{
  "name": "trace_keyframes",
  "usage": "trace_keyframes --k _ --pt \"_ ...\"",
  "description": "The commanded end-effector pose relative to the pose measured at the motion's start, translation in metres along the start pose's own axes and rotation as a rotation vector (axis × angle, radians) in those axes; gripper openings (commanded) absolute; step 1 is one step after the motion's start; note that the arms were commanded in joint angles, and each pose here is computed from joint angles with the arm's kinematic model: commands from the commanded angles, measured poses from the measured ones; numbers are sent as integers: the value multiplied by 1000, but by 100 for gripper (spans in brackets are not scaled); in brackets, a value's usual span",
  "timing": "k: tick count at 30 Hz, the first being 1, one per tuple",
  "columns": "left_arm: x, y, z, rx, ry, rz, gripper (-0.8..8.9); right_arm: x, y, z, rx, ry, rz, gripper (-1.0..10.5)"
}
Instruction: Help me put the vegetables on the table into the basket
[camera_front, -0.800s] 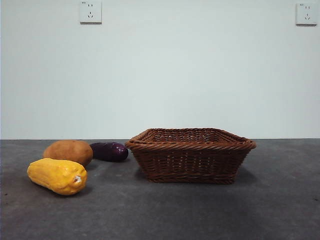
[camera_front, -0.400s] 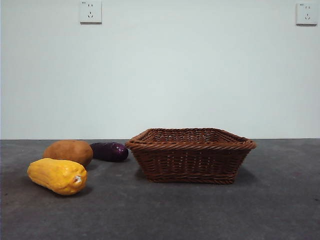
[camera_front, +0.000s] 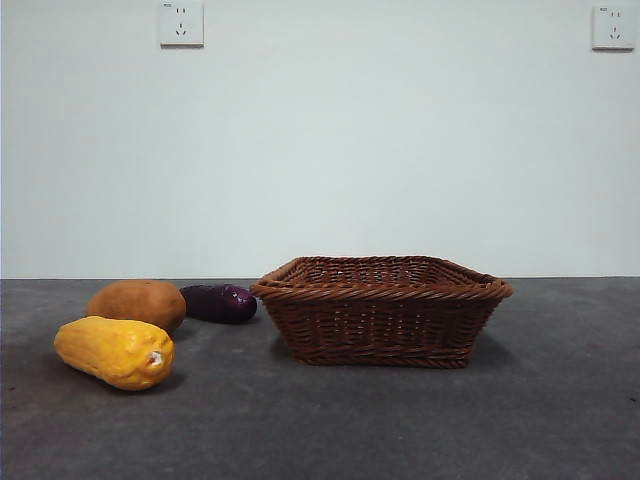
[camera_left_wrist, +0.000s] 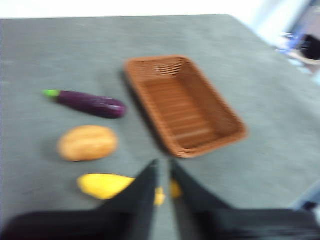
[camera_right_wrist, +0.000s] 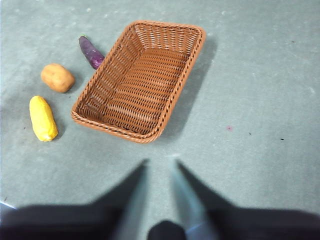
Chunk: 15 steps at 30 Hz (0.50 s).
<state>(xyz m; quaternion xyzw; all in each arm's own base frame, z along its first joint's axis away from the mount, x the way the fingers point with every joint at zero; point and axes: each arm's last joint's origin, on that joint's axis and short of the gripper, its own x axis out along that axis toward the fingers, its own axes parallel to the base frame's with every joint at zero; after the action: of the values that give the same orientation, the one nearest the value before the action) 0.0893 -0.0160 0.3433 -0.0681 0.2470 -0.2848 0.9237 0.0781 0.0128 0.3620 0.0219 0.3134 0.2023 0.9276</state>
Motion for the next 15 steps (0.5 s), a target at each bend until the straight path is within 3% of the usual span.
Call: trace_keyframes --k 1,3,10,15 --pt "4 1 2 7 14 -40 698 1 0 1 -5 -3 15 573" --pt "9 5 3 -17 35 -40 737 2 0 2 5 3 16 663" --pt "25 16 8 -64 92 -40 736 12 -5 6 22 42 19 662" --pt "36 23 19 -86 123 -38 727 46 -20 33 83 21 31 662"
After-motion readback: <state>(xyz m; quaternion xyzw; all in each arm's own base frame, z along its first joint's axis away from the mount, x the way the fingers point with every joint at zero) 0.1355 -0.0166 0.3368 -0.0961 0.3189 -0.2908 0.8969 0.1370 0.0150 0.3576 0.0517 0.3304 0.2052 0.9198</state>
